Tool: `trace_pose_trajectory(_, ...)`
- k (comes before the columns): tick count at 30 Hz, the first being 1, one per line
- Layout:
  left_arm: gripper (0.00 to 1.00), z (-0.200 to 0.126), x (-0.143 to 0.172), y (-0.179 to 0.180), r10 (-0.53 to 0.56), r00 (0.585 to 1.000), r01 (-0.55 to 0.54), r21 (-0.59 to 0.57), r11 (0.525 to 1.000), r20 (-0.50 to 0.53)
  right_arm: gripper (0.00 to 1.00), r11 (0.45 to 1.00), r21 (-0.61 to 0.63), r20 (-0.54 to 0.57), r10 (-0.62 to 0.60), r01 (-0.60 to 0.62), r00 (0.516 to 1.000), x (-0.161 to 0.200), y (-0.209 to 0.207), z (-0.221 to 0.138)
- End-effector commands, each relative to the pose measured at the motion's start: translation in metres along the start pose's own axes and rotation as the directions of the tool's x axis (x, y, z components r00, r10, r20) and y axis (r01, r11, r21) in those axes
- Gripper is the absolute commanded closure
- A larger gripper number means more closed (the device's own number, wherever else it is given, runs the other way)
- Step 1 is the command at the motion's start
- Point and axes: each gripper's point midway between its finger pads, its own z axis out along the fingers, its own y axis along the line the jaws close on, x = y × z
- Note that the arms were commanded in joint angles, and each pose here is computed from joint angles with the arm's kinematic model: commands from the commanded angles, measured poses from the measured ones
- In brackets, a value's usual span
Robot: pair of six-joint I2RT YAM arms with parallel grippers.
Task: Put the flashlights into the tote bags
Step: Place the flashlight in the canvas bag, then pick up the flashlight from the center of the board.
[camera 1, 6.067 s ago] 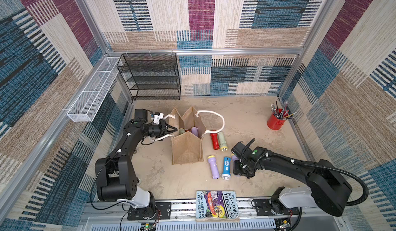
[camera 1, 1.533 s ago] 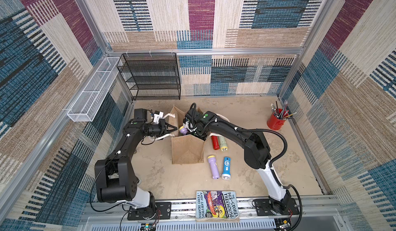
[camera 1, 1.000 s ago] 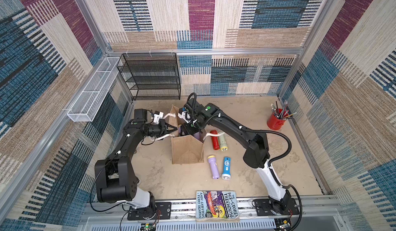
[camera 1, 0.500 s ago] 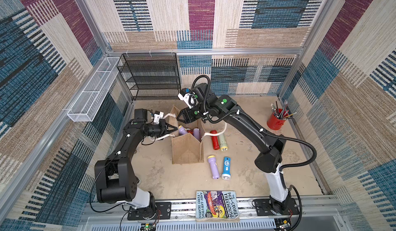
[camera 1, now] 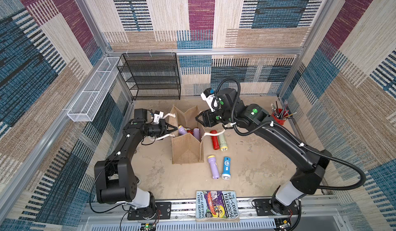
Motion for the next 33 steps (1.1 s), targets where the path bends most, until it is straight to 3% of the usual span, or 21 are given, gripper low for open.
trace_pose_trajectory(1,0.96,0.0,-0.001,0.001,-0.005,1.0,0.005,-0.01,1.0,0.005,0.41,0.992,-0.002,0.113,0.129,-0.129,0.985,-0.007,-0.02,-0.026)
trace_pose_trajectory(5,0.96,0.0,-0.002,0.002,-0.006,1.0,0.006,-0.013,1.0,0.005,0.39,0.946,0.047,0.139,0.312,-0.321,0.94,0.028,-0.067,-0.053)
trace_pose_trajectory(10,0.96,0.0,-0.002,0.002,-0.009,1.0,0.009,-0.013,1.0,0.004,0.37,0.878,0.117,0.13,0.45,-0.464,0.884,0.072,-0.099,-0.07)
trace_pose_trajectory(16,0.96,0.0,-0.002,0.002,-0.01,1.0,0.01,-0.013,1.0,0.005,0.37,0.812,0.193,0.019,0.558,-0.551,0.83,0.13,-0.114,-0.059)
trace_pose_trajectory(20,0.96,0.001,-0.002,0.004,-0.015,1.0,0.015,-0.015,1.0,0.002,0.38,0.769,0.163,-0.083,0.634,-0.618,0.768,0.17,-0.109,-0.042)
trace_pose_trajectory(27,0.96,0.001,0.0,0.005,-0.019,1.0,0.019,-0.015,1.0,0.0,0.41,0.709,0.247,-0.149,0.702,-0.661,0.697,0.227,-0.124,-0.025)
trace_pose_trajectory(30,0.96,0.002,-0.001,0.005,-0.022,1.0,0.022,-0.014,1.0,0.0,0.48,0.689,0.334,-0.145,0.712,-0.643,0.687,0.242,-0.139,-0.022)
trace_pose_trajectory(33,0.96,0.001,-0.002,0.004,-0.018,1.0,0.018,-0.012,1.0,0.002,0.48,0.664,0.421,-0.13,0.718,-0.617,0.684,0.253,-0.153,-0.023)
